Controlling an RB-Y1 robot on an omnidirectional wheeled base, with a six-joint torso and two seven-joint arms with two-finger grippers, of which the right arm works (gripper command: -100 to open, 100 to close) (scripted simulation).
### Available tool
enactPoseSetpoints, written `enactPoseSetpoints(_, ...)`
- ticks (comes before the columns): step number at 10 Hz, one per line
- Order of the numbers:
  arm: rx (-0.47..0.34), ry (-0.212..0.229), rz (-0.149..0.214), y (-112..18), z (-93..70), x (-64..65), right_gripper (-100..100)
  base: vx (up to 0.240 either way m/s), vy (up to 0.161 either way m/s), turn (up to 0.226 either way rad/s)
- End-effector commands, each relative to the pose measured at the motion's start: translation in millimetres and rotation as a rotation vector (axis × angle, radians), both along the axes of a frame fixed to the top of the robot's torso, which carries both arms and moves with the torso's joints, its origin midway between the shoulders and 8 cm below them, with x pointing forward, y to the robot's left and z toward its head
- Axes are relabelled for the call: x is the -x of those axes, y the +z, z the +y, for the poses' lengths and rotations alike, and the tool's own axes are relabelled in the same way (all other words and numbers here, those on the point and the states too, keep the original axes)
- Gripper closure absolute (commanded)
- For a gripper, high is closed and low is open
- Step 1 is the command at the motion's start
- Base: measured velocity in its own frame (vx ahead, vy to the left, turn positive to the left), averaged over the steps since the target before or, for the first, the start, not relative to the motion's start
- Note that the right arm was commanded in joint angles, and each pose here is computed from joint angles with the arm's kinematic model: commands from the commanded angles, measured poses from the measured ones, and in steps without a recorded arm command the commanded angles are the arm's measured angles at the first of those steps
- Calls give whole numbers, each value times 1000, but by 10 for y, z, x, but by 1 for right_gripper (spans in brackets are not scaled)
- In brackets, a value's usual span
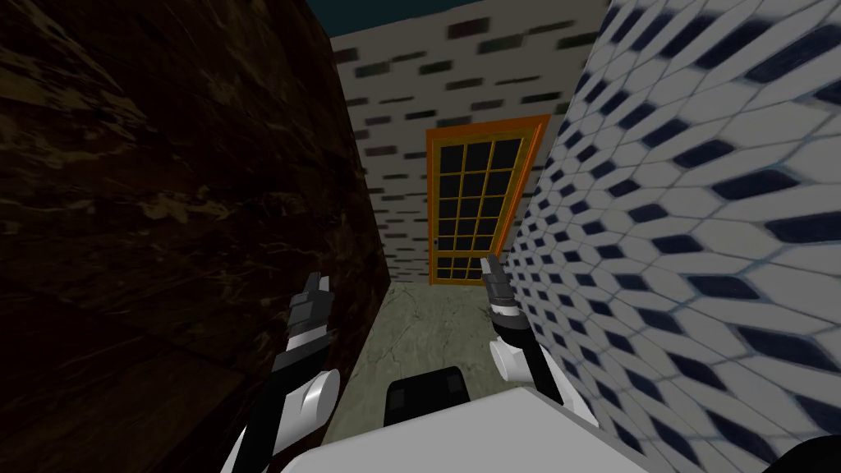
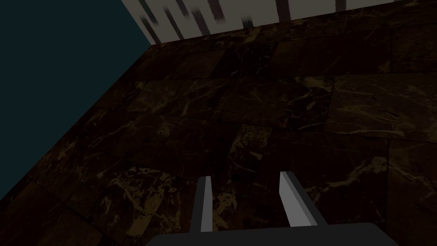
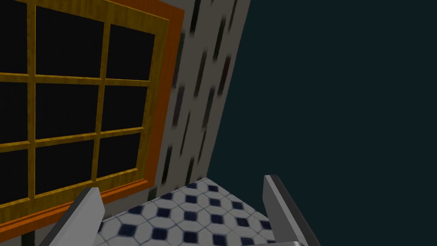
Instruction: Pull the door open
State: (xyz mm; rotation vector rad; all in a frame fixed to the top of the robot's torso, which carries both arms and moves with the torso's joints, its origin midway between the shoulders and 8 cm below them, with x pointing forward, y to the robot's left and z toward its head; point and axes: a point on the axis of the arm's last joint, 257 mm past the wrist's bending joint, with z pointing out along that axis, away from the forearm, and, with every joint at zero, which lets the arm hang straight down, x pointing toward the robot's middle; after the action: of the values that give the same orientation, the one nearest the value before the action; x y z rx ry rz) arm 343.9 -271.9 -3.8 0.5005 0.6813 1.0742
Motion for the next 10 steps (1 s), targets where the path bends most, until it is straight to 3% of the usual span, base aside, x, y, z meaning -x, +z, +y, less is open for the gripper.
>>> enactPoseSetpoints(1, 22, -20, 18, -90, -23, -44, -100, 84, 4, 18)
enactPoseSetpoints(10, 153, -139, 128, -621, -172, -286, -100, 98, 3, 18)
